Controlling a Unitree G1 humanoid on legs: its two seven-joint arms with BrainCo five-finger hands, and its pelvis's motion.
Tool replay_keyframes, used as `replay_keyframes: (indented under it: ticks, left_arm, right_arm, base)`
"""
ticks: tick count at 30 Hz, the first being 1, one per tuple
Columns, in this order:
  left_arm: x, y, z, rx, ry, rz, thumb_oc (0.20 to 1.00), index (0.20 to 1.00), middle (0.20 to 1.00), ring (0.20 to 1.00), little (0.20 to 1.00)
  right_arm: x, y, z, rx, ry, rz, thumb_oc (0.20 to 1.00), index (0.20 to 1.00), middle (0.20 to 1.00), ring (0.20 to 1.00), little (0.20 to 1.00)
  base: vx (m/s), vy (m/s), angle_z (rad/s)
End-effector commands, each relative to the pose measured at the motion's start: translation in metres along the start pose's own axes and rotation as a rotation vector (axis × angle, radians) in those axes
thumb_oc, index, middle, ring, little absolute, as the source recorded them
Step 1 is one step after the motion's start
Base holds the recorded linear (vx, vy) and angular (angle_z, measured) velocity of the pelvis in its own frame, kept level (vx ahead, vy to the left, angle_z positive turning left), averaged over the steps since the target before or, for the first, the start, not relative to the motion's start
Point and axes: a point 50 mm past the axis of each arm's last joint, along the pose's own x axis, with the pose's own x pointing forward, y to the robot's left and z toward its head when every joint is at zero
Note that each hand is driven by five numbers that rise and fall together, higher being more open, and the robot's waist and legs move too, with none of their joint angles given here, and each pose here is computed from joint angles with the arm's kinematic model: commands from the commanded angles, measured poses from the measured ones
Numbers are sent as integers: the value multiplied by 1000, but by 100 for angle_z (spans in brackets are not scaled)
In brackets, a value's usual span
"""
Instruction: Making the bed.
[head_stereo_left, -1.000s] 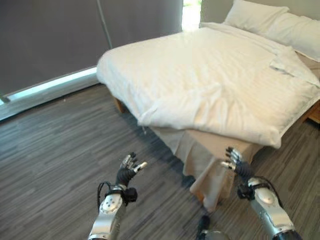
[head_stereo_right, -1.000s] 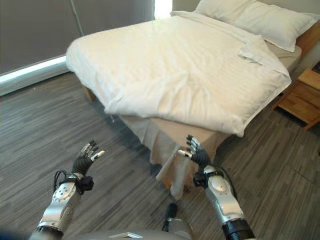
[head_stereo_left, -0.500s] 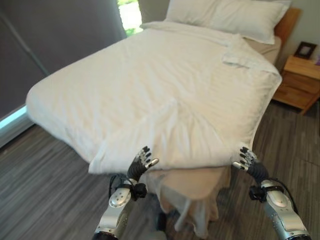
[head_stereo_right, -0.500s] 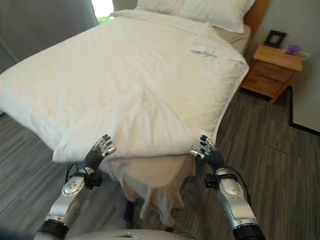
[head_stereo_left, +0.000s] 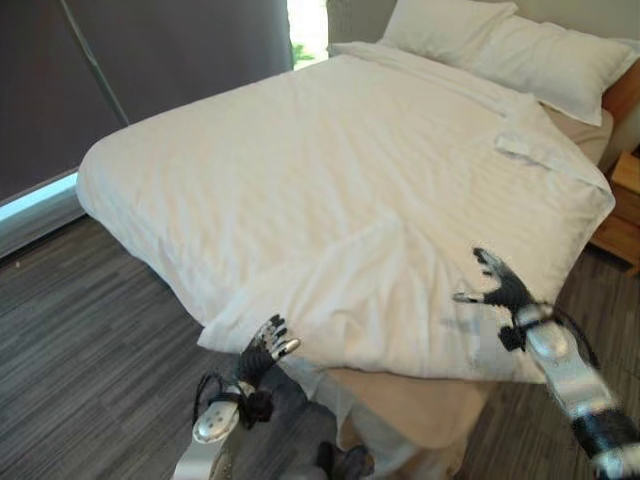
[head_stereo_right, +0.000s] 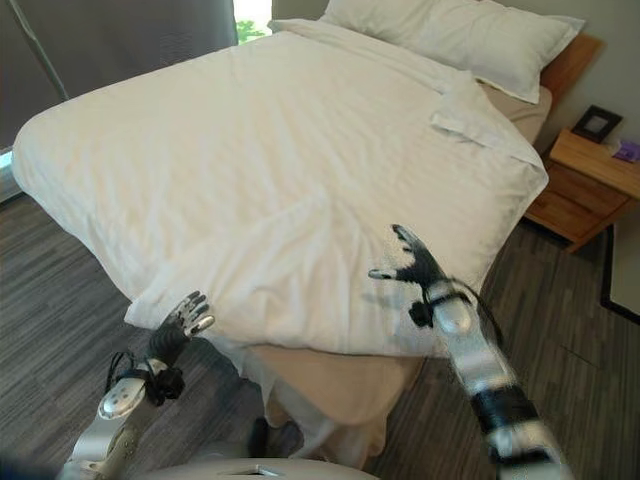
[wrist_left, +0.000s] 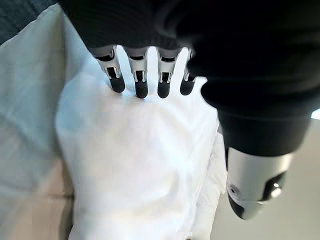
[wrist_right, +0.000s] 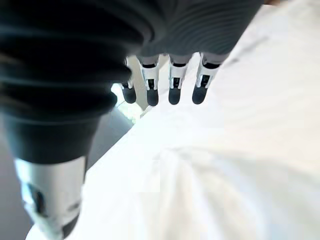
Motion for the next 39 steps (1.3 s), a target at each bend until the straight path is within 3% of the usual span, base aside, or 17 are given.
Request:
replay_keyframes:
  ticks: [1,7,10,18,28,34,35,36,37,39]
  left_arm:
    - [11,-10,26,13,-107,-84,1000,1000,1000,1000,1000]
    - [6,-5,20,2,-83,-54,1000,1000,1000,1000,1000]
    - [9,-7,28,23,-100,-74,1000,1000,1000,1000,1000]
    - [11,-5,31,54,-93,-74,1000,1000,1000,1000,1000]
    - [21,-14,40,110,-121,-114,1000,1000,1000,1000,1000]
    - [26,-19,37,94,-102,-118,1000,1000,1000,1000,1000]
    - [27,-19,37,80,-106,-110,1000,1000,1000,1000,1000]
    - [27,-19,37,80,-105,-110,1000,1000,1000,1000,1000]
    - [27,-18,37,80,-107,-106,1000,1000,1000,1000,1000]
    - [26,-17,37,80,-105,-105,1000,1000,1000,1000,1000]
  right_arm:
    - [37,-58,41,-159,-83,-176,1000,1000,1000,1000,1000]
    - [62,-86,74,-293,-111,-239,1000,1000,1000,1000,1000]
    - [77,-95,70,-321,-5,-245,1000,1000,1000,1000,1000]
    - [95,-96,89,-466,54,-222,1000,1000,1000,1000,1000]
    - [88,-46,35,-420,236,-67,1000,1000,1000,1000,1000]
    - [50,38,-30,-346,452,183,1000,1000,1000,1000,1000]
    - [33,68,-44,-292,488,253,561,561,561,561,561]
    - [33,68,-44,-292,488,254,561,561,561,561,561]
    - [23,81,-52,-276,515,295,200,200,200,200,200]
    - [0,99,-72,-245,584,357,200,200,200,200,200]
  base:
    - [-27,25,8]
    - [-10,21,13]
    - [-65,-8,11]
    - [-64,-12,18]
    - [-40,2,20]
    - [8,43,2]
    - [23,47,-3]
    - [21,43,2]
    - [22,21,5]
    - [16,15,1]
